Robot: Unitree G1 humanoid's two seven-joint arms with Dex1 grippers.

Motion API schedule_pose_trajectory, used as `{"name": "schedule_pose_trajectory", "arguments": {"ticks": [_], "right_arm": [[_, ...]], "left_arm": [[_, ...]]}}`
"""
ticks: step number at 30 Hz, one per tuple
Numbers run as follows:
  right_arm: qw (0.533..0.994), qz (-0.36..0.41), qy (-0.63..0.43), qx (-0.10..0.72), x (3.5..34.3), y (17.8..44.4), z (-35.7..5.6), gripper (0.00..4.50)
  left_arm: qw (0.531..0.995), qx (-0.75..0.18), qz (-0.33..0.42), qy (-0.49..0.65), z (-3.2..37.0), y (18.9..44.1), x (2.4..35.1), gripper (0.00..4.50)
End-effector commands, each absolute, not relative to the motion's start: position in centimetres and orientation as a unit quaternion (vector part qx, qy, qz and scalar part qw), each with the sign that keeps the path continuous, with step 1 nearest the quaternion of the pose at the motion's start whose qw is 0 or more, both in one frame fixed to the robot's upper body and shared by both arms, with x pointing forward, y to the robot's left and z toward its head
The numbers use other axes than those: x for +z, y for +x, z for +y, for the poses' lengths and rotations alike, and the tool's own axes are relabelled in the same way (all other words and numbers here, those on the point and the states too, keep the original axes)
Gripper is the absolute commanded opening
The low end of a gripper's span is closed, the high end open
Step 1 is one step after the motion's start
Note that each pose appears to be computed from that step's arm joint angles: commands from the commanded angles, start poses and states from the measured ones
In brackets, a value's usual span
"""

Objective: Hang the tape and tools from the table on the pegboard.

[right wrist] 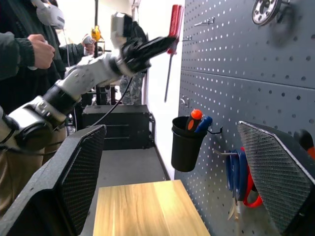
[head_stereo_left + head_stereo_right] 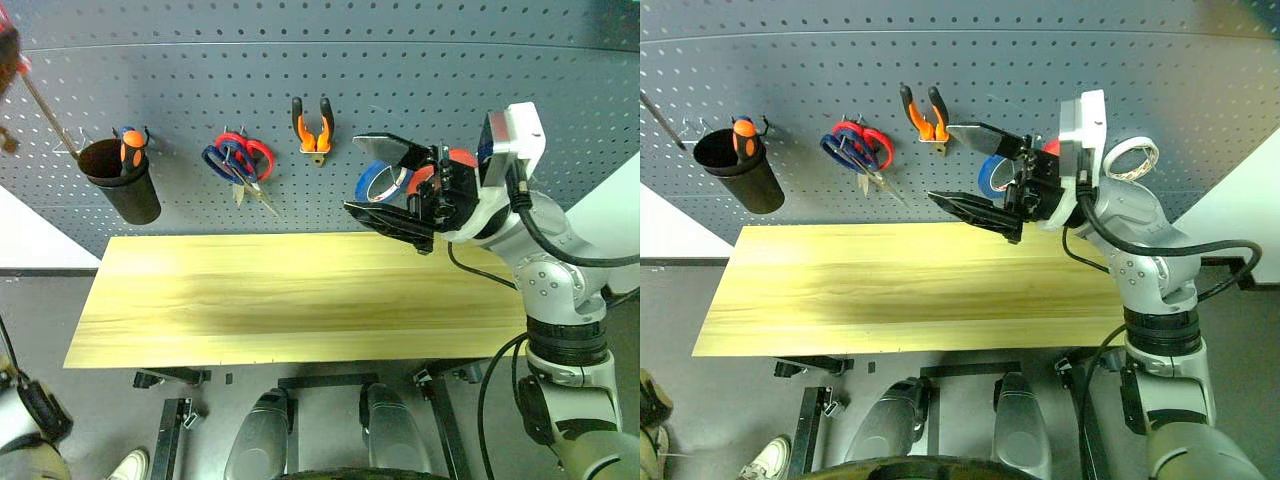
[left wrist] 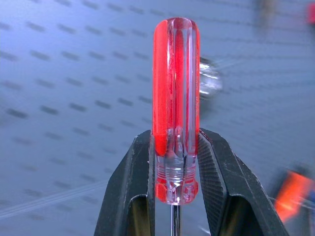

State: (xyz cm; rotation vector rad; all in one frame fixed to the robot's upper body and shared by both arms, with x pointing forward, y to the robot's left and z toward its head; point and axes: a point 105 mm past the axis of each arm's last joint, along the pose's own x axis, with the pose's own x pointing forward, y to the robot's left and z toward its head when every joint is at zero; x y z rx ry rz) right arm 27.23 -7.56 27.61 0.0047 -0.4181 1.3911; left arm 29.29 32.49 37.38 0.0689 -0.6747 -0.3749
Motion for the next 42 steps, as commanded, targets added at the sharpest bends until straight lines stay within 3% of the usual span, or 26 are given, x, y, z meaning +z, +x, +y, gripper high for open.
{"name": "schedule_pose_trajectory", "arguments": {"ticks": [1,13,17,22,23,27,31,36,42], "right_arm": [[0.749,-0.207,-0.007,0.629,27.9,26.9,-7.8,4.5],[0.765,-0.199,-0.008,0.613,27.3,26.8,-8.4,4.5],[0.769,-0.195,-0.011,0.609,27.1,26.9,-8.5,4.5],[0.775,-0.187,-0.015,0.603,26.7,27.1,-8.7,4.5],[0.778,-0.183,-0.016,0.601,26.4,27.2,-8.9,4.5],[0.802,-0.154,-0.023,0.577,24.3,28.1,-9.9,4.5],[0.83,-0.123,-0.035,0.542,21.9,28.5,-11.4,4.5],[0.856,-0.09,-0.051,0.507,19.5,28.2,-13.4,4.5],[0.891,-0.037,-0.095,0.442,14.5,28.5,-16.4,4.5]], "left_arm": [[0.927,-0.143,-0.334,0.09,33.5,30.2,38.1,0.84],[0.937,-0.18,-0.285,0.094,33.3,34.4,33.3,0.84],[0.942,-0.198,-0.264,0.065,33.2,34.9,31.0,2.17],[0.942,-0.174,-0.283,0.041,34.1,34.3,31.3,3.81],[0.941,-0.172,-0.29,0.029,34.4,33.8,31.6,4.1],[0.934,-0.184,-0.304,0.041,33.3,31.0,31.3,4.1],[0.928,-0.244,-0.28,0.031,29.5,26.7,29.2,4.1],[0.948,-0.271,-0.161,0.044,24.7,23.0,21.8,4.1],[0.972,-0.222,-0.039,0.062,23.5,21.2,13.0,4.1]]}}
